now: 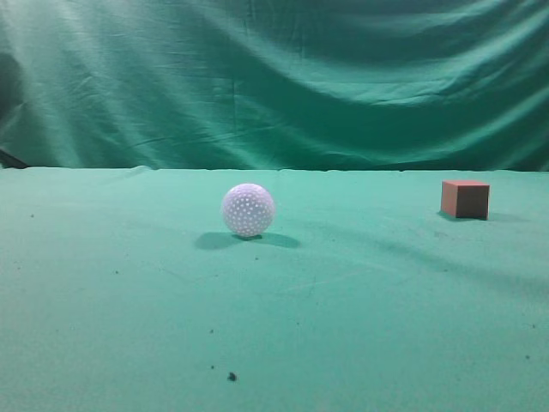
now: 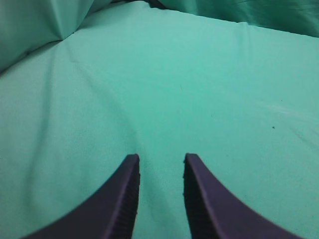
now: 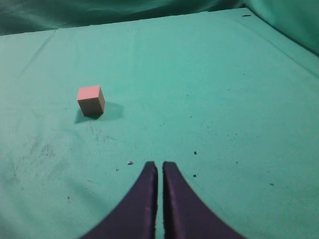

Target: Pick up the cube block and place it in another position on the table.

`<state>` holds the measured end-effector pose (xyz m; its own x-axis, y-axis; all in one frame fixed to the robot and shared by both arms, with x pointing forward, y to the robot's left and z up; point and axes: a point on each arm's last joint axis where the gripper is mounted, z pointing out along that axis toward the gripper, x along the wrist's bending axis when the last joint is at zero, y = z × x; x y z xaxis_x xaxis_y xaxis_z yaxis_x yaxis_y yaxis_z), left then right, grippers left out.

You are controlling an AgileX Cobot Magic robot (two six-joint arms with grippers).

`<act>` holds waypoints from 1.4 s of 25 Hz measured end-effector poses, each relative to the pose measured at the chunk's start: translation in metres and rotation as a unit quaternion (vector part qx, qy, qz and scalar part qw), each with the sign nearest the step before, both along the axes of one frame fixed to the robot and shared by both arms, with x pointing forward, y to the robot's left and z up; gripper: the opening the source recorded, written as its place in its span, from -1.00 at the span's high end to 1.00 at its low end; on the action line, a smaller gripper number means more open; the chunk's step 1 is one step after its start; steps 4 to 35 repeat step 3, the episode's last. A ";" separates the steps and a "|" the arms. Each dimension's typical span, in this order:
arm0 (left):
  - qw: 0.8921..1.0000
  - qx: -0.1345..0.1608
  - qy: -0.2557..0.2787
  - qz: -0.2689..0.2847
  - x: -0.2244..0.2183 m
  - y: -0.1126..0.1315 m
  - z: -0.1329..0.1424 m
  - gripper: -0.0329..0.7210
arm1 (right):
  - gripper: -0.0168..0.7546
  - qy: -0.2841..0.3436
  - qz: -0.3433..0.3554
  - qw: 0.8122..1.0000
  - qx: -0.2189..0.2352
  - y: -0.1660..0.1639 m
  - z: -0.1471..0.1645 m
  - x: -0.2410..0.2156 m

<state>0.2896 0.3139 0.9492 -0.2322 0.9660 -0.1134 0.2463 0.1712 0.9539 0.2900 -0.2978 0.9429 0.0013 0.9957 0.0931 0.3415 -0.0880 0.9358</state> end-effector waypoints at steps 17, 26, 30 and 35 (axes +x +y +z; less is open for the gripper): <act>1.000 0.000 0.000 0.000 0.000 0.000 0.000 0.29 | 0.96 0.000 0.000 1.000 0.000 0.000 0.000 0.000; 1.000 0.000 0.000 0.000 0.000 0.000 0.000 0.29 | 0.96 0.000 0.000 1.000 0.000 0.000 0.000 0.000; 1.000 0.000 0.000 0.000 0.000 0.000 0.000 0.29 | 0.96 0.000 0.000 1.000 0.000 0.000 0.000 0.000; 1.000 0.000 0.000 0.000 0.000 0.000 0.000 0.29 | 0.96 0.000 0.000 1.000 0.000 0.000 0.000 0.000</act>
